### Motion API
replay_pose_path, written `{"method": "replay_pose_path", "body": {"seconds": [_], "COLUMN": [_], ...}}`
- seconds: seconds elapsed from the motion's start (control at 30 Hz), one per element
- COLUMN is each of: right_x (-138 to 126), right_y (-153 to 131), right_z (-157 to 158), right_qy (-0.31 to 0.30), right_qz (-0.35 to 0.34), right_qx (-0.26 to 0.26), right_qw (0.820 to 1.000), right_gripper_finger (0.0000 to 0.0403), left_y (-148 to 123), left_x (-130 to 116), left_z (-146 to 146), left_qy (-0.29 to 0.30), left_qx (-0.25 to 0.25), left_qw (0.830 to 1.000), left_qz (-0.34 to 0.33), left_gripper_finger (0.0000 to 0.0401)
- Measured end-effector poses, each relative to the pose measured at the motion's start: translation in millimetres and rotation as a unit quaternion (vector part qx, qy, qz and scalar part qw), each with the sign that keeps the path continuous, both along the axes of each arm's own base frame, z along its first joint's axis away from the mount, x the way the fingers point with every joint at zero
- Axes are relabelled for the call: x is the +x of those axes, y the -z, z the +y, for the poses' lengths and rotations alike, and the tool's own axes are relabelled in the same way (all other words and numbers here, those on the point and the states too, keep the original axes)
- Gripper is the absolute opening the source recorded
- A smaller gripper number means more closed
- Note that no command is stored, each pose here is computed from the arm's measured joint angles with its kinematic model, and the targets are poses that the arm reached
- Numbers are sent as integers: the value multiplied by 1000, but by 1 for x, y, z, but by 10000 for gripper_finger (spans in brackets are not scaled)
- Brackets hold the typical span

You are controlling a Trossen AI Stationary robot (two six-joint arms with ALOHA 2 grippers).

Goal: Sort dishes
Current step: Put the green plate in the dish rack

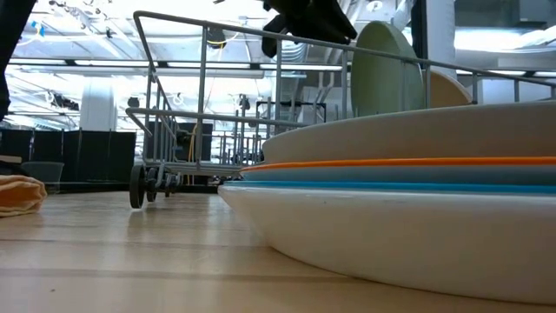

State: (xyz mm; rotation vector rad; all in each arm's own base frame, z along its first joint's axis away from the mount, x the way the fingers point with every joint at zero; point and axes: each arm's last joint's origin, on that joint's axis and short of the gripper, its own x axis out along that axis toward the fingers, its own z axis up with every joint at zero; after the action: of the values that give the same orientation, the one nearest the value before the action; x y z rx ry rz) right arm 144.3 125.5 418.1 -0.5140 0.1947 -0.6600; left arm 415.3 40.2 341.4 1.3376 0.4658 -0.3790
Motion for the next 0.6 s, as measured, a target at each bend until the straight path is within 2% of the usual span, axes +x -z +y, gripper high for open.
{"method": "replay_pose_path", "body": {"seconds": [0.37,0.6], "right_x": [0,0], "right_y": [0,0], "right_z": [0,0], "right_qy": [0,0], "right_qz": [0,0], "right_qx": [0,-1], "right_qw": [1000,1000], "right_gripper_finger": [166,166], "left_y": [0,8], "left_x": [0,10], "left_z": [0,-2], "left_qy": [9,23], "left_qx": [7,30], "left_qw": [1000,999], "left_qz": [3,-11], "left_gripper_finger": [40,64]}}
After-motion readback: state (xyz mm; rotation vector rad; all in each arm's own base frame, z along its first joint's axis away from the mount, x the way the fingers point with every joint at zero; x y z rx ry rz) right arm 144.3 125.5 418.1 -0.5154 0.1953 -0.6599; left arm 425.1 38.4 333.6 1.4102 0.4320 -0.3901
